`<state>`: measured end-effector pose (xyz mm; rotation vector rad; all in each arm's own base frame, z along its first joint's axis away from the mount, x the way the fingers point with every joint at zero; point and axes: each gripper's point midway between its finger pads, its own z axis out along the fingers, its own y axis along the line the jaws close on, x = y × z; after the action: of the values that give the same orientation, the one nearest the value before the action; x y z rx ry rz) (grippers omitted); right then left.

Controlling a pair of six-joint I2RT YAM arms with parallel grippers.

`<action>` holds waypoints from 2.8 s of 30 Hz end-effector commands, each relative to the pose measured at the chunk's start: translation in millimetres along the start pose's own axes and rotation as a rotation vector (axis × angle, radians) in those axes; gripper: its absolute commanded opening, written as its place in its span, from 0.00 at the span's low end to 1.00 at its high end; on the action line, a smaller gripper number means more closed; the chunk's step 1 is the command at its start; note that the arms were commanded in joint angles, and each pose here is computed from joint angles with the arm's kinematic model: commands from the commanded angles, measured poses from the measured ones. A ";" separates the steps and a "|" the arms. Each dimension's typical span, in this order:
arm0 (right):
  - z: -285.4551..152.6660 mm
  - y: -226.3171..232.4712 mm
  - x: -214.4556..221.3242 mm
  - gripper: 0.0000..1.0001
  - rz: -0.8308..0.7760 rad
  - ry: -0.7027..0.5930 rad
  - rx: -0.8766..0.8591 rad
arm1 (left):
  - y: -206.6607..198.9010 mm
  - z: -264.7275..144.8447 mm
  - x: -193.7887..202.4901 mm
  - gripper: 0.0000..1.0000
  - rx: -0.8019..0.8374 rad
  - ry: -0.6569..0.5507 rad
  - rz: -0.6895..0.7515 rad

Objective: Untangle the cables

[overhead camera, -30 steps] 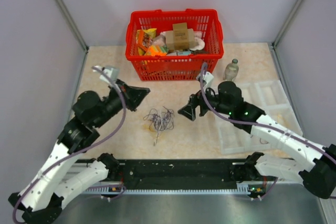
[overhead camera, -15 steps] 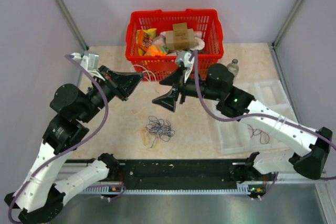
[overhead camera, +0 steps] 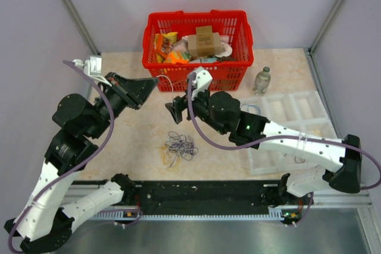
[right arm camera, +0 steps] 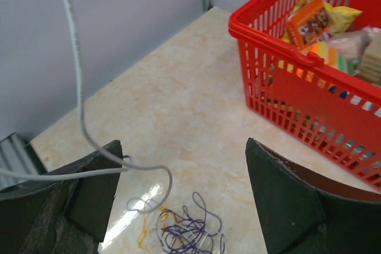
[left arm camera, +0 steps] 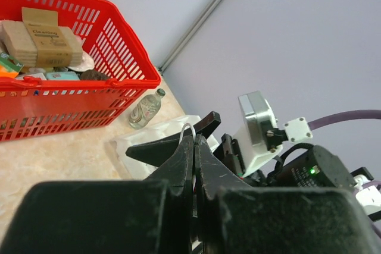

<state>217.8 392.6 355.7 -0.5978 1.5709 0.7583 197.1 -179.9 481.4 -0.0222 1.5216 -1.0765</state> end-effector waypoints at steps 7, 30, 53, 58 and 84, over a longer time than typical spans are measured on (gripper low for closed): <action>4.5 7.7 -61.2 0.43 -0.008 -0.233 0.019 | -9.0 -5.5 -18.7 0.00 0.003 -0.061 -0.056; 2.0 38.6 -91.3 0.32 -0.059 -0.367 -0.146 | -13.8 -7.4 -17.9 0.00 0.028 -0.059 -0.080; -87.7 -8.9 -250.3 0.00 -0.107 -0.486 0.044 | 174.5 -41.2 128.1 0.74 -0.515 0.152 0.080; -131.9 -40.2 -275.2 0.00 -0.140 -0.453 0.165 | 179.1 -31.8 166.0 0.75 -0.458 0.262 0.057; -216.2 -186.8 -12.0 0.00 -0.007 0.065 0.692 | 155.6 -7.1 160.0 0.74 -0.322 0.240 0.061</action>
<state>217.6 102.8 359.0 -0.1684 1.7250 0.0777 226.7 -176.6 228.2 -0.0578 1.9865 -0.7499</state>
